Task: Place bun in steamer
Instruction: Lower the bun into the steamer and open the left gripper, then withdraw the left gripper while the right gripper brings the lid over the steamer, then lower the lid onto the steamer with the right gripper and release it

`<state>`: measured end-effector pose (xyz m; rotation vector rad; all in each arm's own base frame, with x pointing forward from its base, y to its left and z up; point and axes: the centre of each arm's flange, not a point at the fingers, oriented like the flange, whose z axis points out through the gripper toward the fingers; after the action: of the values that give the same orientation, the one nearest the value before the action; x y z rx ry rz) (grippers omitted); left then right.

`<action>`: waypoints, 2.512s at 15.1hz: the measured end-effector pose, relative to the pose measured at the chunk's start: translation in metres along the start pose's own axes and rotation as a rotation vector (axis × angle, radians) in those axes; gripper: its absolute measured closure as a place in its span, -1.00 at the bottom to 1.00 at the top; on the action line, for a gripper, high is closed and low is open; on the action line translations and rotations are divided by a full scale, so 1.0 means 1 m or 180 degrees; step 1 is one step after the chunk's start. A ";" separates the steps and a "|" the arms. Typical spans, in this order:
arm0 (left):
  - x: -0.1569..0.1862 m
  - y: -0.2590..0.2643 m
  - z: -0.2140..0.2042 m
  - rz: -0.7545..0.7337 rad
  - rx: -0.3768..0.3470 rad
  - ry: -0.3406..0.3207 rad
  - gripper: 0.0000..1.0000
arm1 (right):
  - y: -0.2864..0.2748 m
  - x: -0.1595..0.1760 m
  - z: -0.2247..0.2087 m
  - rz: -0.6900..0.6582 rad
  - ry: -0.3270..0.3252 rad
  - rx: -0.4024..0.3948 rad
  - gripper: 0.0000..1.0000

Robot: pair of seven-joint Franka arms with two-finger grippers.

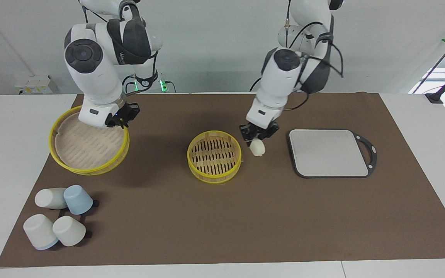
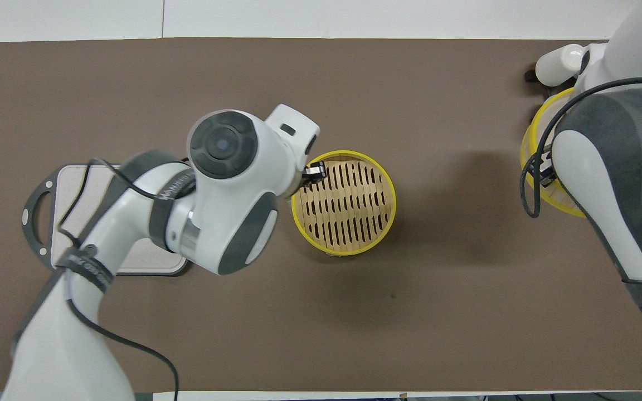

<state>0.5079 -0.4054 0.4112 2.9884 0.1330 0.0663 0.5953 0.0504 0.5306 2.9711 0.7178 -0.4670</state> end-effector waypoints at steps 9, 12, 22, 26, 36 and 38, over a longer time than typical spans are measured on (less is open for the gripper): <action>-0.026 0.024 0.090 -0.0012 0.0087 0.0099 -0.07 | 0.028 -0.013 0.014 -0.0024 -0.0067 0.0079 0.83; -0.024 0.021 0.078 -0.0053 0.0121 0.0071 -0.69 | 0.015 -0.006 0.011 -0.0009 -0.0019 0.0044 0.83; 0.065 -0.273 -0.185 0.0135 0.0303 -0.0285 -1.00 | -0.283 0.103 0.004 0.0923 0.1098 0.0337 0.83; 0.073 -0.376 -0.215 0.0318 0.0266 -0.0277 -1.00 | -0.342 0.145 0.064 0.1051 0.1163 0.0503 0.83; 0.074 -0.395 -0.236 0.0459 0.0390 -0.0288 -1.00 | -0.369 0.152 0.098 0.1220 0.1221 0.0560 0.83; 0.073 -0.392 -0.250 0.0496 0.0469 -0.0315 -1.00 | -0.369 0.153 0.104 0.1220 0.1252 0.0575 0.83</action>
<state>0.5345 0.0242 0.6014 3.1358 -0.1113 -0.0772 0.5283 0.4340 0.3940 3.2954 0.1068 0.0846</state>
